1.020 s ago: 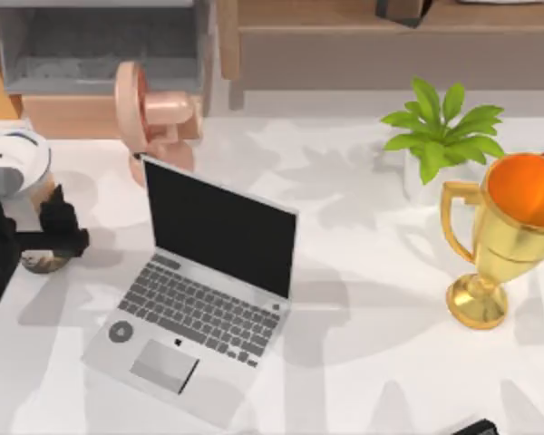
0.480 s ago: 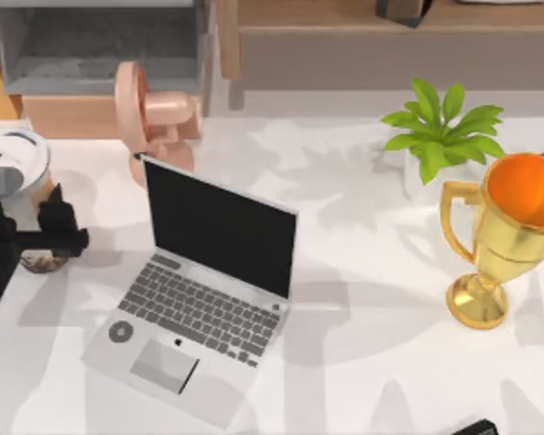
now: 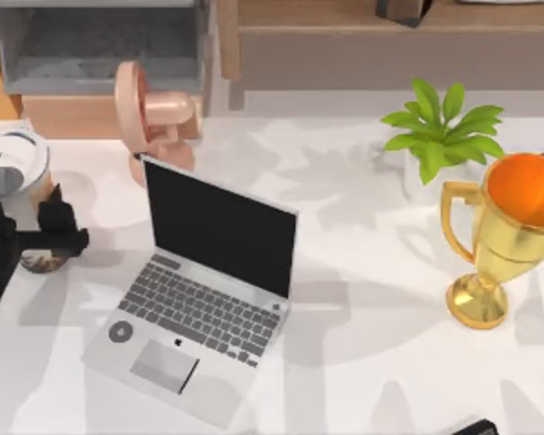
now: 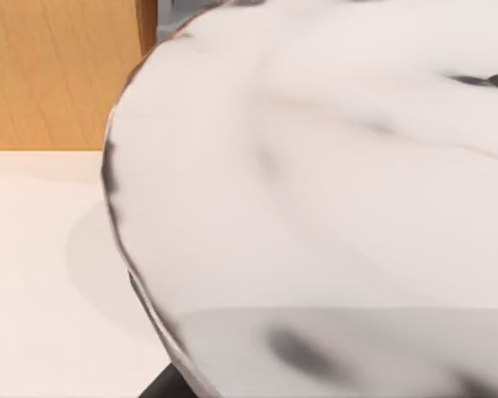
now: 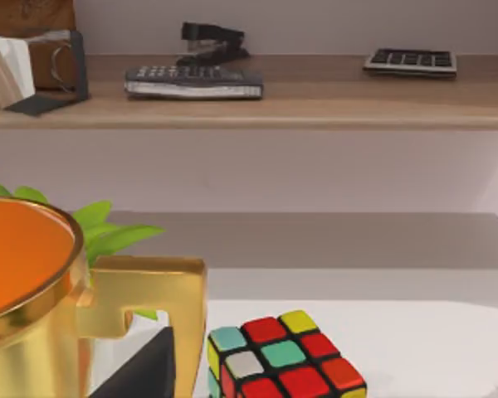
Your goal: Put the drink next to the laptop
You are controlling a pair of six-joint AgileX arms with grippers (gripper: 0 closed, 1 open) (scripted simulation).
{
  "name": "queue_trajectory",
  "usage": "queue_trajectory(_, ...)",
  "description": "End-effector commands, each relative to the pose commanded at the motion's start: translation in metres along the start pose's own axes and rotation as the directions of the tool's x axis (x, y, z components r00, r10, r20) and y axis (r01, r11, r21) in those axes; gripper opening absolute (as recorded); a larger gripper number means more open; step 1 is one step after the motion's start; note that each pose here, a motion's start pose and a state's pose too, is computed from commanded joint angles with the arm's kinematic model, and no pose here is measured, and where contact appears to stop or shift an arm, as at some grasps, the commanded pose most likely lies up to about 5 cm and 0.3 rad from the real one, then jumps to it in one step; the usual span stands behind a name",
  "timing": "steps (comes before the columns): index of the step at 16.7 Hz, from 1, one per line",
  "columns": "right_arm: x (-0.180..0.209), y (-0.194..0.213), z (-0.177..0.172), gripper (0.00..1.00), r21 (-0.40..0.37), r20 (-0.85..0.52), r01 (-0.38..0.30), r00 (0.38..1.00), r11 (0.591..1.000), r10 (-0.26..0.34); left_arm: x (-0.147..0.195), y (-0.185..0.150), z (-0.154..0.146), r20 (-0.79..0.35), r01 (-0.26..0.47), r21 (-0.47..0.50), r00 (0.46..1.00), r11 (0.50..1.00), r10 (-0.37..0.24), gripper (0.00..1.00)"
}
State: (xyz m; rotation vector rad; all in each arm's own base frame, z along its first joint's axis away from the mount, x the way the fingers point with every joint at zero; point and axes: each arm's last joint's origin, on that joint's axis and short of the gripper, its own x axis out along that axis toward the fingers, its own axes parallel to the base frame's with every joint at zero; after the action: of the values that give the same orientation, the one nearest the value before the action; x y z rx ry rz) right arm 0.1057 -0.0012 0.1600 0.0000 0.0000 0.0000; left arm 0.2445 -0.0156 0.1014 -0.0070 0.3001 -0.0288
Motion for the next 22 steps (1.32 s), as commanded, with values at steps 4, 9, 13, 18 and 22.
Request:
queue_trajectory(4, 0.0, 0.0, 0.0, 1.0, 0.0, 0.0, 0.0, 1.0, 1.0, 0.0, -0.002, 0.0, 0.006, -0.001, -0.001, 0.0, 1.0, 1.0, 0.001, 0.0)
queue_trajectory(9, 0.0, 0.0, 0.0, 1.0, 0.0, 0.0, 0.0, 1.0, 1.0, 0.0, -0.003, 0.0, 0.007, -0.006, -0.001, 0.002, 1.0, 1.0, 0.001, 0.0)
queue_trajectory(13, 0.0, 0.0, 0.0, 1.0, 0.0, 0.0, 0.0, 1.0, 1.0, 0.0, 0.002, -0.007, 0.031, 0.091, -0.015, -0.016, 0.996, 1.0, 0.016, 0.0)
queue_trajectory(18, 0.0, 0.0, 0.0, 1.0, 0.0, 0.0, 0.0, 1.0, 1.0, 0.0, 0.007, -0.047, 0.095, 0.267, -0.026, -0.129, 0.962, 0.991, 0.06, 0.0)
queue_trajectory(22, 0.0, 0.0, 0.0, 1.0, 0.0, 0.0, 0.0, 1.0, 1.0, 0.0, -0.004, -0.11, 0.136, 0.31, 0.035, -0.255, 0.949, 0.966, 0.047, 0.0)
